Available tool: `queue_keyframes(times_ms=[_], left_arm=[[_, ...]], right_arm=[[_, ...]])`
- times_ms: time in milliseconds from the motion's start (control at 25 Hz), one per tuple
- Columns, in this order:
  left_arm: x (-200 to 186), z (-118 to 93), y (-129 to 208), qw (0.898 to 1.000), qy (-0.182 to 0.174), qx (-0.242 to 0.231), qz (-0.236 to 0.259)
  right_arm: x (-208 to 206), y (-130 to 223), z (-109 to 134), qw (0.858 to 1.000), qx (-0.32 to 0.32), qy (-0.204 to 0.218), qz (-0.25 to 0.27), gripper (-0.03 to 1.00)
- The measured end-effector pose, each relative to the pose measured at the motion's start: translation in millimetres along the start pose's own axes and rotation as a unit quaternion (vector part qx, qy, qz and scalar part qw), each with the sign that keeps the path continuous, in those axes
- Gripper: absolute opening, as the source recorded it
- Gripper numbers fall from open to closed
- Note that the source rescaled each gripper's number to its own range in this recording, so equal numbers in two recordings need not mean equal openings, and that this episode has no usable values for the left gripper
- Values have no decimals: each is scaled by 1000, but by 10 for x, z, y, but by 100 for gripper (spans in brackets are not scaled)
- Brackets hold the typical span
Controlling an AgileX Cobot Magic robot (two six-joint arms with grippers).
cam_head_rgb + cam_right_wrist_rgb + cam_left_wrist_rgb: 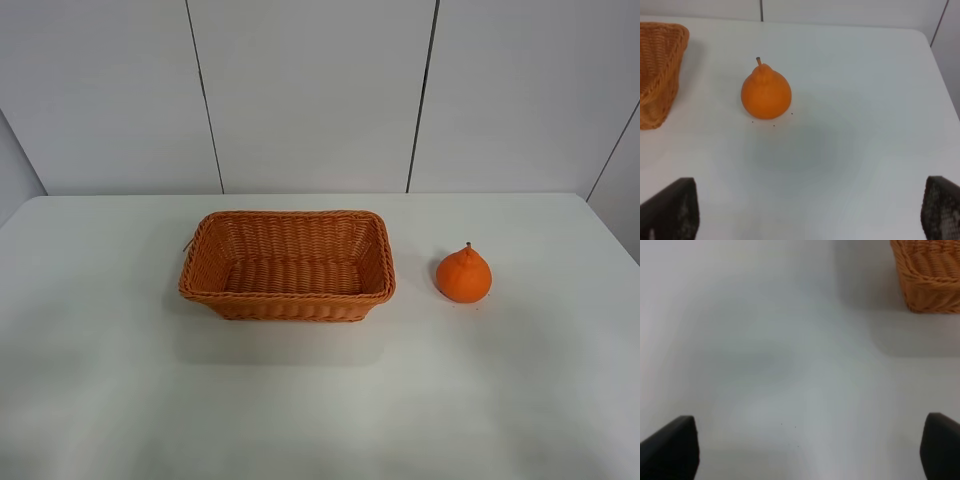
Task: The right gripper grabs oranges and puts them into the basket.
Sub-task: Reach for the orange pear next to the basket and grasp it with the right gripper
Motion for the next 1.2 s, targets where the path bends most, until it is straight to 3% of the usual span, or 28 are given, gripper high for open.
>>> queue_keyframes(times_ms=[360,560,720,960,1200], left_arm=[[0,0,0,1000,0,0,0],[0,0,0,1000,0,0,0],[0,0,0,1000,0,0,0],[0,0,0,1000,0,0,0],[0,0,0,1000,0,0,0]], right_arm=[[19,-7,2,1000,0,2,8,98],[204,-201,83,996,6,15,91,98],[580,-446,157,981,9,40,190,98],[1462,-654,212,945,11,76,319,98],[2417,-740,233,915,11,97,392,98]])
Point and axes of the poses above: a point on each arm's last joint axis where the gripper is mounted, x pointing out along that axis toward the gripper, z along the wrist's bending axis when the last joint is at zero, y = z × x, the point moved 6 cm from there along x, pointing out along that axis toward the gripper, and after that the axes turned 15 degrees about x, right-handed, at the moved point
